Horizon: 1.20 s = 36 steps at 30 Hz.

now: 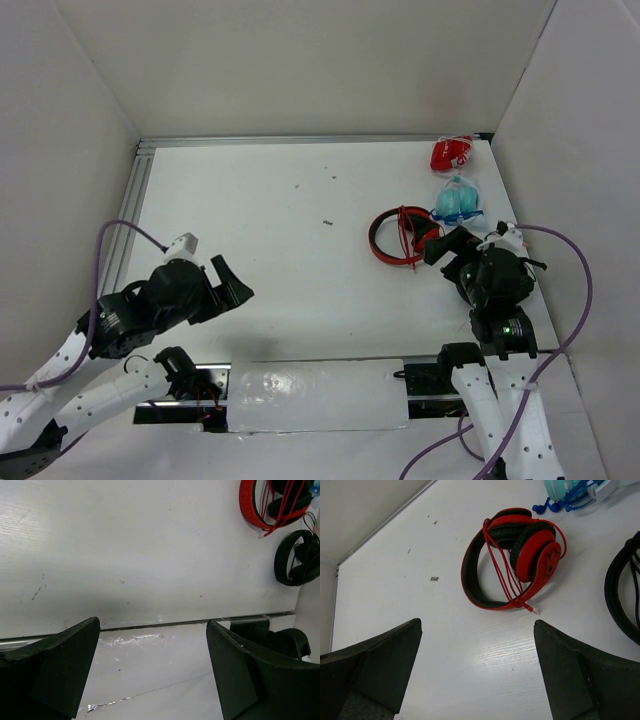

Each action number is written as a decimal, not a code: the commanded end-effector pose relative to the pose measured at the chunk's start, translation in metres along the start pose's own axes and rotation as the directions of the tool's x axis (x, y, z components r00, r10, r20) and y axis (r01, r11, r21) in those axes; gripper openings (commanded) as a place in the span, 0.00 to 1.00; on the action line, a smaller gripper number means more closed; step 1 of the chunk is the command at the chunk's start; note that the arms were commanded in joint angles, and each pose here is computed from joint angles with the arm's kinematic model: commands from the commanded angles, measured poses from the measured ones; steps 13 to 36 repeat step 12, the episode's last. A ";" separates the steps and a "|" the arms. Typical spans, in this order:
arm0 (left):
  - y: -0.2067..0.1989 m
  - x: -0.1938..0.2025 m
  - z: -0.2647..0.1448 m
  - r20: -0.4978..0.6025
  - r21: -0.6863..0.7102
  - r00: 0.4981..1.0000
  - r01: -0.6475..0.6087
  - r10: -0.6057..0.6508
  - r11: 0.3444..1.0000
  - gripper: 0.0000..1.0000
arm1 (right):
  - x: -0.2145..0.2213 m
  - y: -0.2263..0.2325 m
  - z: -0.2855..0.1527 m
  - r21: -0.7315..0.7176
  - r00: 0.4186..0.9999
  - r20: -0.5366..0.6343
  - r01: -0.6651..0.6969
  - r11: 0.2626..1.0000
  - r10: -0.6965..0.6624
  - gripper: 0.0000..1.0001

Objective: Wrap the headphones

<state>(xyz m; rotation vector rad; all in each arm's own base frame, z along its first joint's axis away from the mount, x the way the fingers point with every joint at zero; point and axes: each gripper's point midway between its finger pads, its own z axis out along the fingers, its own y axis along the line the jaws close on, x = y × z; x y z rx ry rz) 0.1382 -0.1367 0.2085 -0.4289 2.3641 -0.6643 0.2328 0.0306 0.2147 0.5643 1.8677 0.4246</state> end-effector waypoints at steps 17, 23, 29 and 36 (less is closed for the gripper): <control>0.021 0.010 -0.004 0.017 -0.080 0.999 0.032 -0.031 0.996 0.99 | -0.015 -0.019 -0.016 0.082 0.991 0.128 -0.037 0.996 0.026 1.00; 0.021 0.010 -0.004 0.017 -0.080 0.999 0.032 -0.031 0.996 0.99 | -0.015 -0.019 -0.016 0.082 0.991 0.128 -0.037 0.996 0.026 1.00; 0.021 0.010 -0.004 0.017 -0.080 0.999 0.032 -0.031 0.996 0.99 | -0.015 -0.019 -0.016 0.082 0.991 0.128 -0.037 0.996 0.026 1.00; 0.021 0.010 -0.004 0.017 -0.080 0.999 0.032 -0.031 0.996 0.99 | -0.015 -0.019 -0.016 0.082 0.991 0.128 -0.037 0.996 0.026 1.00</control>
